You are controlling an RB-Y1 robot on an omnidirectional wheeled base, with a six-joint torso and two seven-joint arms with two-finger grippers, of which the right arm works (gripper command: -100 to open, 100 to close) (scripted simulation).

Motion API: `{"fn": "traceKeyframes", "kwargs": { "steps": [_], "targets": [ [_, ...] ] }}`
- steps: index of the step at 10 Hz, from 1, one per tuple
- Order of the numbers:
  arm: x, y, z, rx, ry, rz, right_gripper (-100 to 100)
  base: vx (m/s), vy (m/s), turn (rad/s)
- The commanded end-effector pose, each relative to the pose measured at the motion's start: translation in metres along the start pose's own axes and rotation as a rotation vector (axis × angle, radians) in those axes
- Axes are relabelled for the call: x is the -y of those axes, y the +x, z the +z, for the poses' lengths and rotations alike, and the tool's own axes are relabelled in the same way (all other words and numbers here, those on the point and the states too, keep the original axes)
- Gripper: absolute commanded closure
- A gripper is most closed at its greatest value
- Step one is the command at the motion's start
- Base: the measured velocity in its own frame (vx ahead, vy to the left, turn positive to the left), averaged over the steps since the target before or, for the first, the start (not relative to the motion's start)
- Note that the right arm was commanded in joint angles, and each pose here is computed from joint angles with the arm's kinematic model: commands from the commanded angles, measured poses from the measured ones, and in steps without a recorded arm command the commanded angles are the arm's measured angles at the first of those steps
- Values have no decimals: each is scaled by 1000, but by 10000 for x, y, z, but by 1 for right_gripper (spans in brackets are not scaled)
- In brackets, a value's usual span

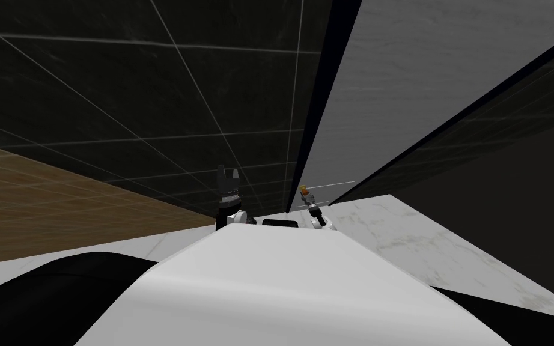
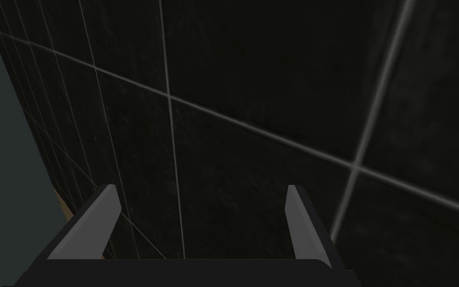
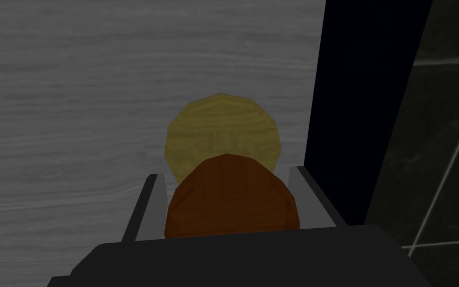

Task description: Pull the door open

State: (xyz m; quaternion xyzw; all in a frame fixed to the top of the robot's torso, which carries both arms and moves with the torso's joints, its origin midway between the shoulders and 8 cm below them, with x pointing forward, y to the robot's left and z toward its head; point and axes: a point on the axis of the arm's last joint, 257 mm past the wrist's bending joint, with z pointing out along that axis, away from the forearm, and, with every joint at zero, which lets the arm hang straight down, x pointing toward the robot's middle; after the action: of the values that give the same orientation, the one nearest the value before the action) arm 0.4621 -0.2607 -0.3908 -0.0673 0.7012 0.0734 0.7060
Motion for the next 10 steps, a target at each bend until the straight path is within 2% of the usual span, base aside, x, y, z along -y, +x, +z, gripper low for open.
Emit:
{"fn": "traceKeyframes", "kwargs": {
  "steps": [1,4,10],
  "targets": [
    [-11,11,-9,-2,-1,2,100,-28,3,-5],
    [-11,11,-9,-2,-1,2,100,-9,-1,-4],
    [90,22,-42,-2,28,165,100,-33,-18,64]
  ]
}}
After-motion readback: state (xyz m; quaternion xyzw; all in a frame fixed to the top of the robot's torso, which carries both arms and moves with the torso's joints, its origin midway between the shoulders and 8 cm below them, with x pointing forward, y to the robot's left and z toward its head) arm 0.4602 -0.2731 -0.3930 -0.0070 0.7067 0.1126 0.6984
